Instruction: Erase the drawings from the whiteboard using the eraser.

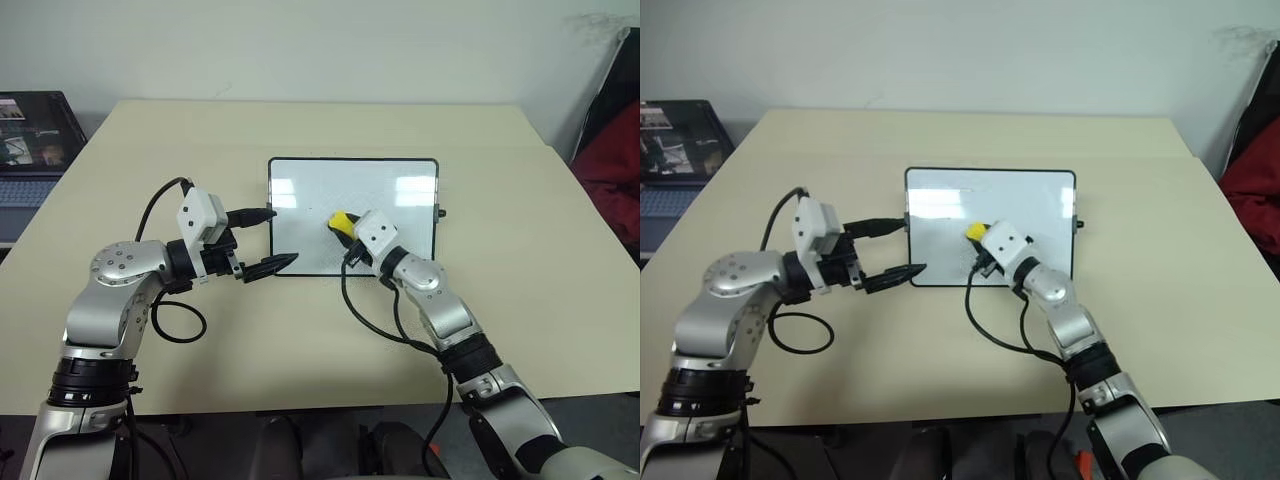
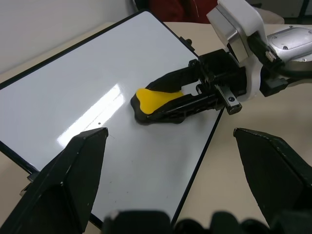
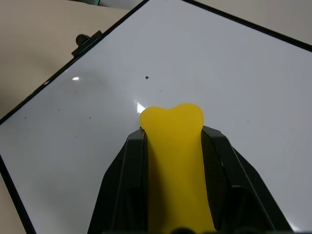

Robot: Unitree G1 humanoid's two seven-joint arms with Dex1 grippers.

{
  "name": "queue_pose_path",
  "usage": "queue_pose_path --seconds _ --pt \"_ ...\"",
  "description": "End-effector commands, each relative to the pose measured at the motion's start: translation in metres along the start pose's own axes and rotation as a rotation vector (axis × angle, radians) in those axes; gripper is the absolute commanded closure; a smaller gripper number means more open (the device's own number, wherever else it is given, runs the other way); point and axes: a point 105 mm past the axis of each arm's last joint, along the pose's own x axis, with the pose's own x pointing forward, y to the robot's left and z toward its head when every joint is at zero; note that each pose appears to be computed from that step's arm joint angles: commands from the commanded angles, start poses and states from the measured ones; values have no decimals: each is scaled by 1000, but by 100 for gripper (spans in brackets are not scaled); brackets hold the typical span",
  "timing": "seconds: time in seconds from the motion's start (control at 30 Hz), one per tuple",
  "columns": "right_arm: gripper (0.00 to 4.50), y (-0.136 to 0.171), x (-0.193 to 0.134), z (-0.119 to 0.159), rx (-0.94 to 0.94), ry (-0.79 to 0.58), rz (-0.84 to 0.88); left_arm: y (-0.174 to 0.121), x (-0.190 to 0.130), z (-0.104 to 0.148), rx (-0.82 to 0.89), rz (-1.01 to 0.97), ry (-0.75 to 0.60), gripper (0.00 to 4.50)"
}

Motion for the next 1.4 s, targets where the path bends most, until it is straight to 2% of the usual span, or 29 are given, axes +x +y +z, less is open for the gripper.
queue_pose_path --seconds 0.03,0.1,0.23,0.33,0.57,0.77,0.87,0.97,1.1,1.17,1.3,1.4 --pt "337 -33 -9 56 -49 -157 -107 2 -1 11 41 7 -26 0" --pt "337 -50 -15 59 -77 -158 -170 1 -1 11 39 6 -28 0" --pt "337 -78 -23 36 -111 -90 -268 -1 2 10 34 0 -36 0" --pt "337 -78 -26 -5 -47 14 -271 0 2 10 37 0 -36 0" --pt "338 -45 -38 -67 -24 153 -189 1 1 11 40 4 -41 0" --pt "338 8 -40 -85 -2 184 -50 2 1 11 42 5 -43 0" --pt "338 25 -34 -78 -5 158 2 2 1 11 41 7 -44 0" --pt "338 20 -24 -42 -33 52 2 2 -1 9 38 15 -38 0" --pt "338 -4 -17 17 -63 -98 -49 7 -8 4 36 58 -17 0" --pt "338 -13 -15 37 -78 -135 -61 9 -12 1 33 78 -6 0" --pt "338 -24 -5 56 -116 -152 -70 11 -22 -7 21 103 49 0" --pt "338 -31 10 55 -144 -132 -80 16 -31 -10 30 146 77 0"
